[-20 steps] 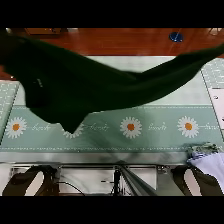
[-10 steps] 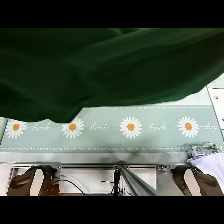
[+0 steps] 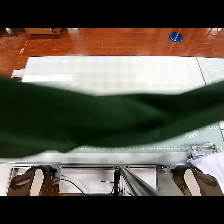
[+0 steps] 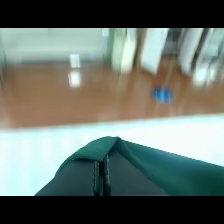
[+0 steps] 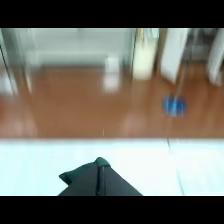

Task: Fold the shirts.

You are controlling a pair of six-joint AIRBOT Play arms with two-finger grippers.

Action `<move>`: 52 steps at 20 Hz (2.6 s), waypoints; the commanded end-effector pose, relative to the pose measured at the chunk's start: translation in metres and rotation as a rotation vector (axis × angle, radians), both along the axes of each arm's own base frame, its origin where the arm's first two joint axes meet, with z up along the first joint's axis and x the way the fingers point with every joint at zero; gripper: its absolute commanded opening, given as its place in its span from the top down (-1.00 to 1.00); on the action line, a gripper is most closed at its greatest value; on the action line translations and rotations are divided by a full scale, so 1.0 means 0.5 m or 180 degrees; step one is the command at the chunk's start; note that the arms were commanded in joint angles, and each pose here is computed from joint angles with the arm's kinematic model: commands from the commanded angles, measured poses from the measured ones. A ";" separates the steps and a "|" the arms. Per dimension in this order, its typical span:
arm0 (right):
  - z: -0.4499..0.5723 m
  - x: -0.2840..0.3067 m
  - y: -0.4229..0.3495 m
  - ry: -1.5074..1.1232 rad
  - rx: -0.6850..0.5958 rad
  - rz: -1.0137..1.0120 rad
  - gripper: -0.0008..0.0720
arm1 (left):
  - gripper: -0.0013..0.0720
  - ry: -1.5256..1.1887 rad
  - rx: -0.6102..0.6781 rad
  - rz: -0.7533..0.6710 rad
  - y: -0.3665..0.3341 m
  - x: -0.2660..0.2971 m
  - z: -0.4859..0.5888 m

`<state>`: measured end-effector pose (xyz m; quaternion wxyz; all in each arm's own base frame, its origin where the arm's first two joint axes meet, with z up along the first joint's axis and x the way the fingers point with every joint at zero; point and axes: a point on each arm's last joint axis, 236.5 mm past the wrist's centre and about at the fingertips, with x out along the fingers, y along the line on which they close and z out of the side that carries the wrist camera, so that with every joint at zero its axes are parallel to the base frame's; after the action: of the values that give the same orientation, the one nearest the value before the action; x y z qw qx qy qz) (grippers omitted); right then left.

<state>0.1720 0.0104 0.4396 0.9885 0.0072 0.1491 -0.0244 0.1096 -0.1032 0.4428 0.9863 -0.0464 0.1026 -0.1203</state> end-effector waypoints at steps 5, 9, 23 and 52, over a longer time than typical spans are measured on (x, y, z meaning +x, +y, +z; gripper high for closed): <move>-0.242 0.106 -0.049 0.1496 0.0299 0.0122 0.90 | 0.91 0.1567 0.0014 0.0026 0.078 0.093 -0.250; -0.392 0.300 -0.084 0.2073 0.0816 0.0315 0.90 | 0.91 0.2046 -0.0333 -0.0132 0.122 0.272 -0.409; -0.677 0.664 -0.173 0.1967 0.1645 0.0177 0.90 | 0.91 0.2917 -0.1103 -0.0372 0.106 0.684 -0.781; -0.865 0.297 -0.142 0.3371 0.1885 0.0550 -0.38 | -0.33 0.4534 -0.1893 -0.0895 0.129 0.225 -0.987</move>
<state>0.3410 -0.0726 0.0170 0.7439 0.2125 0.6289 0.0768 0.2618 -0.0214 -0.0299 0.6391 -0.3352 0.6621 -0.2022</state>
